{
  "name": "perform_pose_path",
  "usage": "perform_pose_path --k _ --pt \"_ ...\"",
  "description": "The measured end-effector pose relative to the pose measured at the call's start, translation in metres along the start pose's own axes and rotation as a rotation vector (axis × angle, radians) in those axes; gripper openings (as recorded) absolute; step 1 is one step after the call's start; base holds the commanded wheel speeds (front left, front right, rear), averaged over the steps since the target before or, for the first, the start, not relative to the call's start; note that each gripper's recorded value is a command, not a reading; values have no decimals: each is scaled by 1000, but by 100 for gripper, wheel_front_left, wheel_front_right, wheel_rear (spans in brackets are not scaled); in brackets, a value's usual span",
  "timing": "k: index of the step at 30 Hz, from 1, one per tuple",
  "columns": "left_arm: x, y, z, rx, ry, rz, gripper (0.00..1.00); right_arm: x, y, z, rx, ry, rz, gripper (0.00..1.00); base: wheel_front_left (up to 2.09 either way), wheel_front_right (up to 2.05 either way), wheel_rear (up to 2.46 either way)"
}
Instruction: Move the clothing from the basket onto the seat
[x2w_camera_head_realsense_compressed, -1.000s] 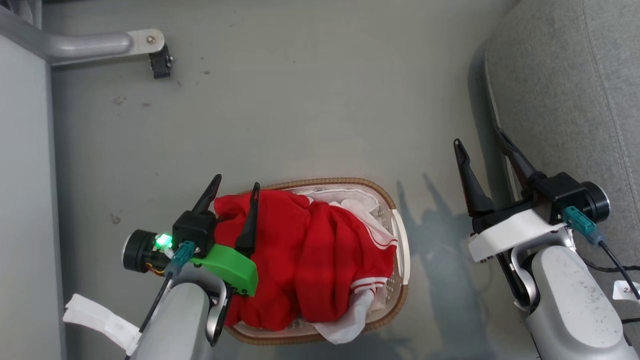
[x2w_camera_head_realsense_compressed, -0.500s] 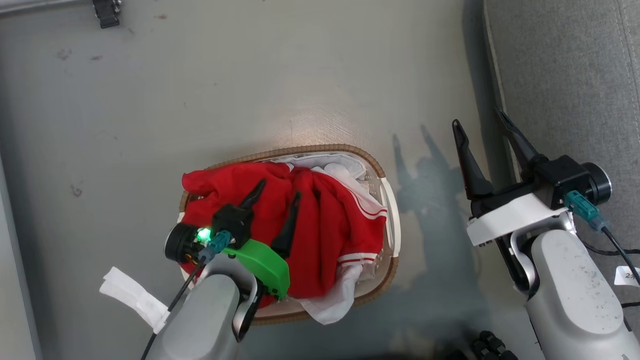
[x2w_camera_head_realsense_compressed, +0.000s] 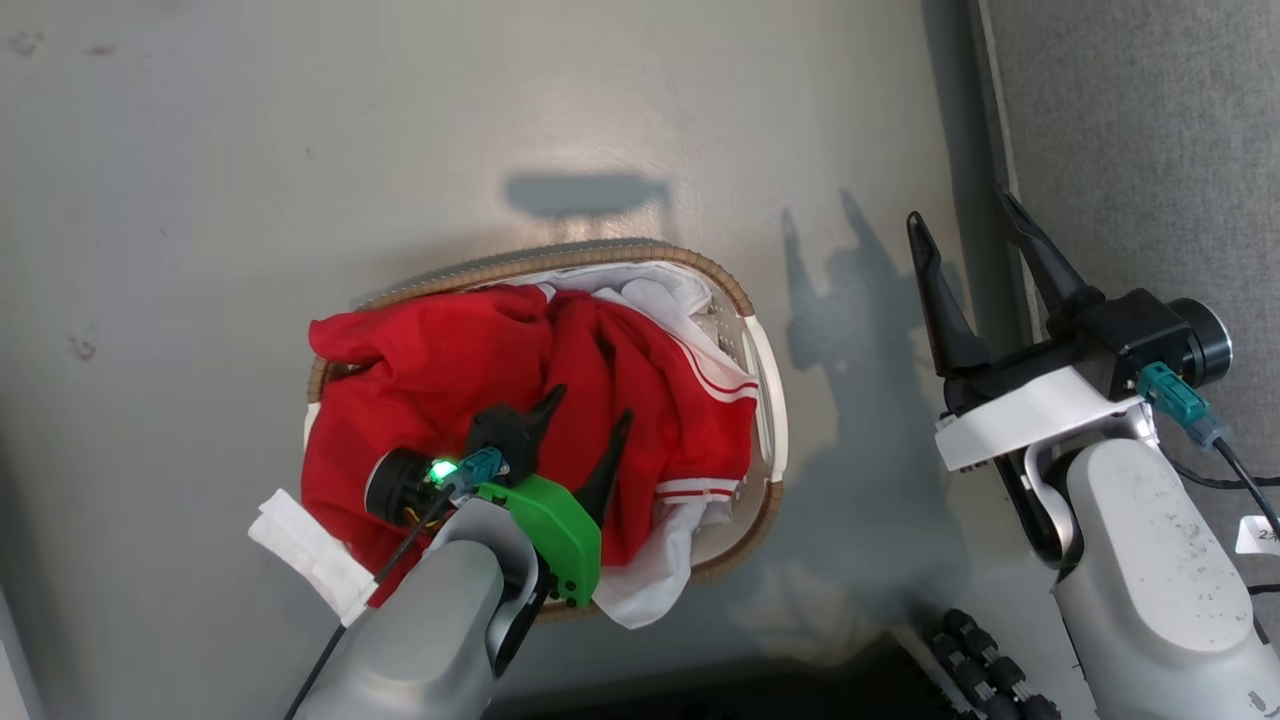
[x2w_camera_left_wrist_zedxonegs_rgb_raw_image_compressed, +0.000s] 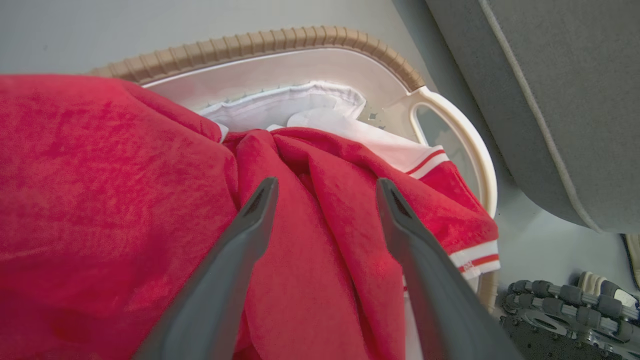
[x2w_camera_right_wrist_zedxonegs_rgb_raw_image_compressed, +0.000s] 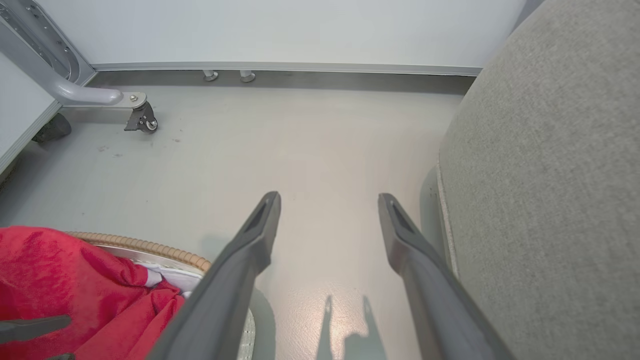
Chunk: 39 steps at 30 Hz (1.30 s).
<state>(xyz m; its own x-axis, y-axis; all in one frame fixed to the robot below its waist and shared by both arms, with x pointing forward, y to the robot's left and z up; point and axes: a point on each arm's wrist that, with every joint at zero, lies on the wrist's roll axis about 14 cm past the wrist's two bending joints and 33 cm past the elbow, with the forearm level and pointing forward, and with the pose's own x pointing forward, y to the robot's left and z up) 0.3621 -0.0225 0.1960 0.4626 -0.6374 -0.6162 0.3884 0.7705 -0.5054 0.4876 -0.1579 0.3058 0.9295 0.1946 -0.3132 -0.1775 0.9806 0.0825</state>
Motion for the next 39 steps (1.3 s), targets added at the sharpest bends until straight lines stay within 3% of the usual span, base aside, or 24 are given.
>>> perform_pose_path --k 8,24,37,39 --pt "12 9 -39 -53 136 0 100 2 -4 -25 15 54 -6 100 0 0 0" --pt "30 42 -70 -4 290 30 100 7 -2 -52 40 107 -1 100 0 0 0" --pt "42 22 -86 -35 362 -45 100 5 -6 -67 50 142 -14 100 0 0 0" --pt "42 17 -87 -41 377 -57 0 5 -7 -65 51 138 -21 100 0 0 0"
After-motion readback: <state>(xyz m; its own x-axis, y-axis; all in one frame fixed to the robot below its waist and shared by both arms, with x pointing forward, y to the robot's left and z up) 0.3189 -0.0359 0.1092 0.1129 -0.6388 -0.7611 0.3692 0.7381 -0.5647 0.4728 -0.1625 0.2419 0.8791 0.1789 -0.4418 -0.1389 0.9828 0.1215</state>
